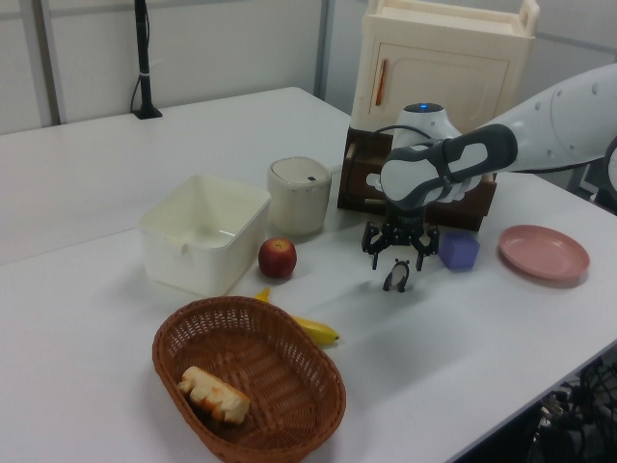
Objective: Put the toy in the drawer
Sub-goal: 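Close the gripper on the panda toy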
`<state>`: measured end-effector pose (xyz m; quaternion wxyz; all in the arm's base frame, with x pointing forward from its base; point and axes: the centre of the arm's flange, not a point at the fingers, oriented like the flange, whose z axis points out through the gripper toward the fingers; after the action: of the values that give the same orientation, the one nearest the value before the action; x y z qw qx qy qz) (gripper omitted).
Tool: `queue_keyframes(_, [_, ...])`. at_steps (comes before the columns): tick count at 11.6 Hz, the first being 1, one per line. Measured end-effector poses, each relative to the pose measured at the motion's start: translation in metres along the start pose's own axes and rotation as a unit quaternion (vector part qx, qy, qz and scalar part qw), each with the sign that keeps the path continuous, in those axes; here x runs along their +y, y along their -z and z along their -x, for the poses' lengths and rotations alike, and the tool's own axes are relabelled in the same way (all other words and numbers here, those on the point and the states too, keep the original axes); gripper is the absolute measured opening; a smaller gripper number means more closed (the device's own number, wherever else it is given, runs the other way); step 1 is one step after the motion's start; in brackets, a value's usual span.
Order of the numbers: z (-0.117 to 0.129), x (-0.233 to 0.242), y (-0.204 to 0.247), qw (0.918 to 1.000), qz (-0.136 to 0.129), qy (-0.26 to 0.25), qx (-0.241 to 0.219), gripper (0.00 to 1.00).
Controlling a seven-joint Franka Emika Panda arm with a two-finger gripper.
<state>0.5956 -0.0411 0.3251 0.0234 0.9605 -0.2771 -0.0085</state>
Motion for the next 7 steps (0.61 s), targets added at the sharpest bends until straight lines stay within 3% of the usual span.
queue_keyframes(3, [-0.0013, 0.0011, -0.0068, 1.0, 0.006, 0.002, -0.001, 1.0])
queue_keyframes(5, [-0.0025, 0.0005, -0.0074, 1.0, 0.004, 0.003, 0.003, 0.93])
queue_keyframes(7, [-0.003, 0.0004, -0.0069, 1.0, 0.004, 0.005, 0.006, 0.69])
